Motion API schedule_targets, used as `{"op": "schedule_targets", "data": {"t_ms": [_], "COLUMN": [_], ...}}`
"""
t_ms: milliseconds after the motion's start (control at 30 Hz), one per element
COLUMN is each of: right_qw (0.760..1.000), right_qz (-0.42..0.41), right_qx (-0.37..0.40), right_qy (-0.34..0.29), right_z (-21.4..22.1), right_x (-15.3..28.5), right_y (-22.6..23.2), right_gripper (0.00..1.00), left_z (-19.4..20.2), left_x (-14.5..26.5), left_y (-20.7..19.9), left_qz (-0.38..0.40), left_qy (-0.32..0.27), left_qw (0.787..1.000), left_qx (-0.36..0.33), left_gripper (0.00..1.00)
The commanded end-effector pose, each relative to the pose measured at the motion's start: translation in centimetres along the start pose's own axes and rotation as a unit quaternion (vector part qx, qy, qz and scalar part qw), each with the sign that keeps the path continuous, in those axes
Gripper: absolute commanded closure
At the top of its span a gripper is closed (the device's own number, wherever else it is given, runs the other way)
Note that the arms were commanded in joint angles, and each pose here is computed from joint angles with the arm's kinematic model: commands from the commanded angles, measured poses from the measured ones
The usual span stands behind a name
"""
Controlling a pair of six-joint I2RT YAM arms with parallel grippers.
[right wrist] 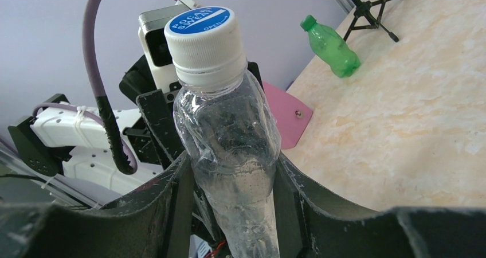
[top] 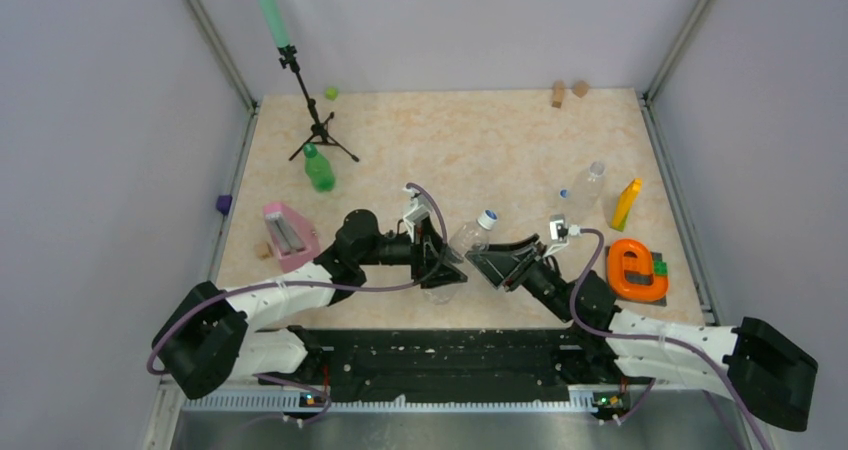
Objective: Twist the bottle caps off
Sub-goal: Unscrew the bottle cap from the plastic bottle.
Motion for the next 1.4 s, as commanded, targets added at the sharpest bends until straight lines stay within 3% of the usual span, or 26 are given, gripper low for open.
{"op": "schedule_targets", "data": {"t_ms": [0, 67, 200, 433, 600, 733, 867, 1067, 1367], "right_qw": [0.999, 0.999, 1.000, 1.000, 1.000, 0.999, 0.997, 0.994, 0.994], "right_qz": [-0.028, -0.029, -0.024, -0.012, 0.023, 0.050, 0.079, 0.103, 0.092], "right_qx": [-0.006, -0.007, -0.007, -0.007, -0.004, 0.001, 0.007, 0.027, 0.020], "right_qy": [-0.016, -0.016, -0.012, -0.007, 0.004, 0.014, 0.013, 0.034, 0.049], "right_z": [-0.8, -0.8, -0.6, -0.3, -0.1, 0.0, -0.4, -0.8, -1.3], "right_x": [-0.4, -0.4, -0.5, -0.5, -0.5, -0.3, 0.4, 1.3, 2.1], "right_y": [1.5, 1.6, 1.3, 0.8, -0.2, -0.9, -1.6, -1.6, -0.2], "right_gripper": [0.92, 0.92, 0.92, 0.87, 0.49, 0.31, 0.28, 0.28, 0.29], "left_z": [-2.4, -2.4, -2.4, -2.1, -1.7, -1.3, -0.6, 0.4, 2.0], "left_x": [-0.7, -0.8, -0.9, -0.9, -0.4, 0.8, 2.8, 6.2, 5.9], "left_y": [-1.7, -1.8, -1.9, -1.3, -0.1, 2.0, 4.5, 7.1, 4.8], "left_qz": [0.035, 0.037, 0.039, 0.021, -0.027, -0.105, -0.198, -0.316, -0.263], "left_qy": [-0.024, -0.025, -0.023, -0.010, 0.008, 0.021, 0.052, 0.132, 0.163], "left_qw": [0.998, 0.998, 0.999, 0.999, 0.998, 0.991, 0.972, 0.917, 0.869], "left_qx": [-0.035, -0.036, -0.029, -0.033, -0.051, -0.080, -0.117, -0.207, -0.386], "left_gripper": [0.40, 0.49, 0.52, 0.99, 1.00, 1.00, 1.00, 1.00, 1.00]}}
Point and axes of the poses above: each gripper's point midway between its finger pads, its own x axis back along the fingers, its own y axis along the line the jaws close on, z = x × y, the point moved 1 cm from there along x, back along the fingers, and after that the axes turned 2 degrees about -x, right-handed, at the moved point
